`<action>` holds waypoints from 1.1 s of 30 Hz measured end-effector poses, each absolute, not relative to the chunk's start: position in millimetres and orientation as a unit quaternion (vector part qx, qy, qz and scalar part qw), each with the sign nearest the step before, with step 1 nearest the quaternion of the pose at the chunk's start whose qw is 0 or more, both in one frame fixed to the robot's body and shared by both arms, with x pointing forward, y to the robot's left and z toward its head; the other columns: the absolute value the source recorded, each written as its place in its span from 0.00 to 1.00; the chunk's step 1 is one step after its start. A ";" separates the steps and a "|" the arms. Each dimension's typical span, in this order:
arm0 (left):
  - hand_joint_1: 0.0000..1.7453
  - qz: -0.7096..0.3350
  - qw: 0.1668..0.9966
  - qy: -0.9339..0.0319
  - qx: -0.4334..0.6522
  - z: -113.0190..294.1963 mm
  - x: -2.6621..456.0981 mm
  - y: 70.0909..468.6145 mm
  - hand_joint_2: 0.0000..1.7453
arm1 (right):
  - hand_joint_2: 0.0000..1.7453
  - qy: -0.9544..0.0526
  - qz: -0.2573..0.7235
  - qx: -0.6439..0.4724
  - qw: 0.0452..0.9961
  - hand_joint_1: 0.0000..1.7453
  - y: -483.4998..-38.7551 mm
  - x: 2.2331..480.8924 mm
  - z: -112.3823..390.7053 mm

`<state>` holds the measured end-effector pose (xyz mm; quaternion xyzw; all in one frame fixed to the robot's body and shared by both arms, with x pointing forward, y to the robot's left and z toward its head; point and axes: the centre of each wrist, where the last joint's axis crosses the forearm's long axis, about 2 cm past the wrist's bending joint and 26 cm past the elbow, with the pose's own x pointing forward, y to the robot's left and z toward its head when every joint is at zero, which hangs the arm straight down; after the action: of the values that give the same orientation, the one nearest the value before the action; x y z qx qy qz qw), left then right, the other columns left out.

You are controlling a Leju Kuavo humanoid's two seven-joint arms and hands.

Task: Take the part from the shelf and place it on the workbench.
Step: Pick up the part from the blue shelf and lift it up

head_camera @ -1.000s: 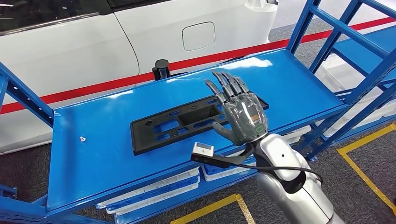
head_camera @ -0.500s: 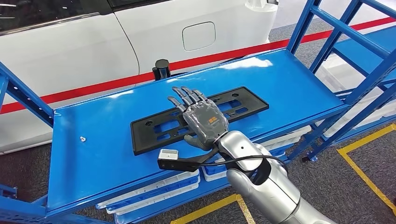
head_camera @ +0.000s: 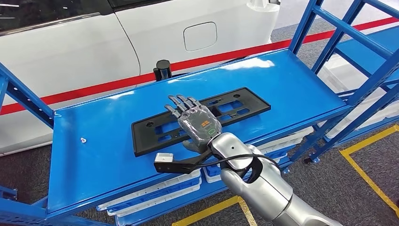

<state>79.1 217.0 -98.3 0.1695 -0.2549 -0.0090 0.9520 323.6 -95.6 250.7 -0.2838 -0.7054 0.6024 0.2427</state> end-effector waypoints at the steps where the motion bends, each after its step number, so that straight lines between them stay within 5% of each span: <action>1: 0.00 -0.007 0.952 -0.255 0.172 -98.5 79.1 218.3 0.00 | 1.00 -0.705 0.604 -0.283 0.242 0.00 -94.0 324.0 250.2; 33: 0.00 0.051 0.946 -0.223 0.231 -104.6 60.0 249.0 0.00 | 1.00 -0.670 0.624 -0.292 0.278 0.00 -72.5 340.5 222.6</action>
<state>60.0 249.0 -104.6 0.2313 -0.2233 0.0509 0.9455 340.5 -72.5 222.6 -0.2919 -0.6696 0.6237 0.2783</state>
